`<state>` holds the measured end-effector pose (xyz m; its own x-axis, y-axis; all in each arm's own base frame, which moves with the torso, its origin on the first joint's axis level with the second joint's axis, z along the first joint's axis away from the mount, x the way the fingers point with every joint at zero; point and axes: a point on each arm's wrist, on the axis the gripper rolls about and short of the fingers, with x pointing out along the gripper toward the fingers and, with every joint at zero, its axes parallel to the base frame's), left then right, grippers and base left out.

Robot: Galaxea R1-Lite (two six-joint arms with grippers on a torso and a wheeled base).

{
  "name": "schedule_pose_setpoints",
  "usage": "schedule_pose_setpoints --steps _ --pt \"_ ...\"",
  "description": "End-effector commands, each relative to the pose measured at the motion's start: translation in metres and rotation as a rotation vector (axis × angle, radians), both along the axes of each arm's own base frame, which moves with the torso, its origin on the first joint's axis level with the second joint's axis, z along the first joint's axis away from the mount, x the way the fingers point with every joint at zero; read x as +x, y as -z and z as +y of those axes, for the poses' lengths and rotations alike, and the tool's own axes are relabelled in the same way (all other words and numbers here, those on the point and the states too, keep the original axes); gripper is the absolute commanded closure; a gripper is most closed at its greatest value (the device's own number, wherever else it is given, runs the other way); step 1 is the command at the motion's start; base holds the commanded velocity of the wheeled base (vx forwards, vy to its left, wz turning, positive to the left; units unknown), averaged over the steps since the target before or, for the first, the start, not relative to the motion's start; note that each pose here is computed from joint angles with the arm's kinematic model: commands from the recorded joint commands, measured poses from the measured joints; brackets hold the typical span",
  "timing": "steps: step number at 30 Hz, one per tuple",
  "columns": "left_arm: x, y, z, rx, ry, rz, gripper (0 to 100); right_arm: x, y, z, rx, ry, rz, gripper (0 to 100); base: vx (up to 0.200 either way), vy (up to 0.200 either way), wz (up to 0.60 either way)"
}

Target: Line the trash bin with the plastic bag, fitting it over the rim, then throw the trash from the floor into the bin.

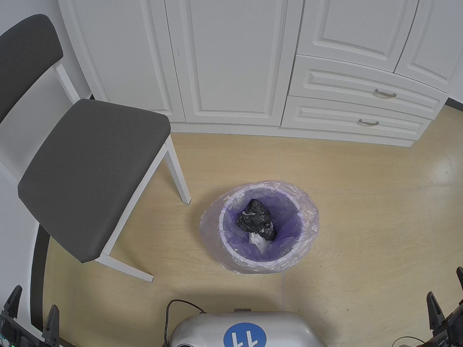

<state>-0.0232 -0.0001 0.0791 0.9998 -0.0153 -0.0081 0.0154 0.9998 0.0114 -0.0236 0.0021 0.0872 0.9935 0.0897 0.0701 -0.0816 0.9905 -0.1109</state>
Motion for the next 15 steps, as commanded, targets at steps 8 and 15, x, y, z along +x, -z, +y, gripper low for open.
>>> schedule_pose_setpoints --steps 8,15 --pt "0.0003 0.0035 0.0000 0.002 -0.001 0.003 0 0.0005 0.0049 -0.0039 0.193 0.159 0.005 0 0.000 0.000 0.00" --pt "0.0004 0.0036 0.0000 0.002 0.000 0.001 0 0.0006 0.0066 -0.0039 0.175 0.164 0.022 0 0.000 0.000 0.00"
